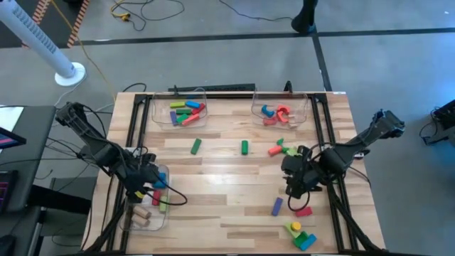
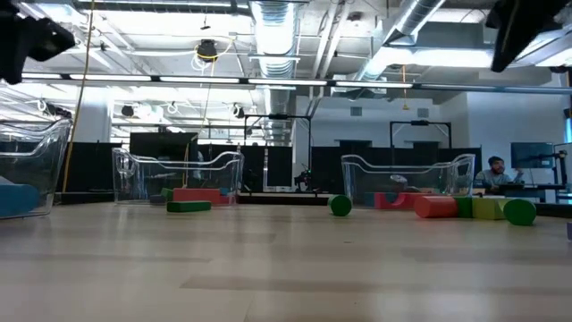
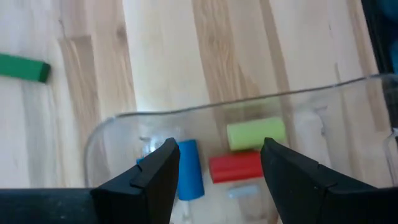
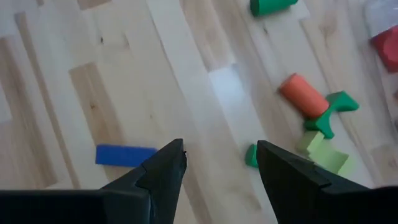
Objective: Sort blocks by size
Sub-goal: Put the green arch block into the top right transparent bin
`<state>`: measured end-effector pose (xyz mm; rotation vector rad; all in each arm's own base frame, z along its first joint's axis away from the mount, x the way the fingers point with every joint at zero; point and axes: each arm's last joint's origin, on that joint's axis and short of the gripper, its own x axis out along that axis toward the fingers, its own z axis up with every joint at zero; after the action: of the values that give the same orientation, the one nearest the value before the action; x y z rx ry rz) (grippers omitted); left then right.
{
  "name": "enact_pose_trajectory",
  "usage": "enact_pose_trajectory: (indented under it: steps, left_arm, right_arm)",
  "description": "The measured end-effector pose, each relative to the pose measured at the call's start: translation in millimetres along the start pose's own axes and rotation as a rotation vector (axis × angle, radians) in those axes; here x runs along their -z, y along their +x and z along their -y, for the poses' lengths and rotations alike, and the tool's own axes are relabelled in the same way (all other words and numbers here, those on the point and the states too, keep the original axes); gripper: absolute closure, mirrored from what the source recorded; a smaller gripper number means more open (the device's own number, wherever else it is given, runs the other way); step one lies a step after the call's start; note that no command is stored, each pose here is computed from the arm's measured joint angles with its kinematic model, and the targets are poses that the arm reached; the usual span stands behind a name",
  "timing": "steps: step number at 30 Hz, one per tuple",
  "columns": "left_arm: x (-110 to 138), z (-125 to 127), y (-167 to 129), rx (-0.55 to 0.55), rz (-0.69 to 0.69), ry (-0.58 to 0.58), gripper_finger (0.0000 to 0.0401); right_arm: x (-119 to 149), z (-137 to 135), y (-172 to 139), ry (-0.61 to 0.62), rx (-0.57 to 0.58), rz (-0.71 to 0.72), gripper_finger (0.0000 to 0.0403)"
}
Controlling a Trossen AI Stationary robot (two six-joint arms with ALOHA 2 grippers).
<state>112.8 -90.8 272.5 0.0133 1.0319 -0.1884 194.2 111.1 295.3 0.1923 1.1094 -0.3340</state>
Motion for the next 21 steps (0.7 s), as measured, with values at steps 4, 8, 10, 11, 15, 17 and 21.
enact_pose_trajectory:
  steps: [4,8,10,11,15,17,21]
  left_arm:
    - [-3,1,-2,-0.009,0.031,0.03,0.0186]
    - [-8,3,-2,0.008,0.08,0.06,0.0186]
    - [-10,4,-2,0.017,0.107,0.076,0.0186]
    - [-12,5,-2,0.024,0.122,0.083,0.0186]
    - [-16,7,-3,0.033,0.176,0.115,0.0186]
    - [-19,8,-4,0.024,0.204,0.13,0.0186]
    - [-23,9,-5,0.018,0.254,0.173,0.0186]
  right_arm:
    - [7,-7,1,0.0,-0.021,0.002,0.0173]
    - [15,-14,4,0.009,-0.051,-0.001,0.0173]
    - [18,-18,5,0.026,-0.082,0.0,0.0173]
    - [19,-20,5,0.033,-0.095,0.003,0.0173]
    - [25,-29,7,0.059,-0.16,0.023,0.0173]
    - [28,-35,10,0.073,-0.218,0.024,0.0173]
    - [33,-49,16,0.092,-0.313,0.026,0.0173]
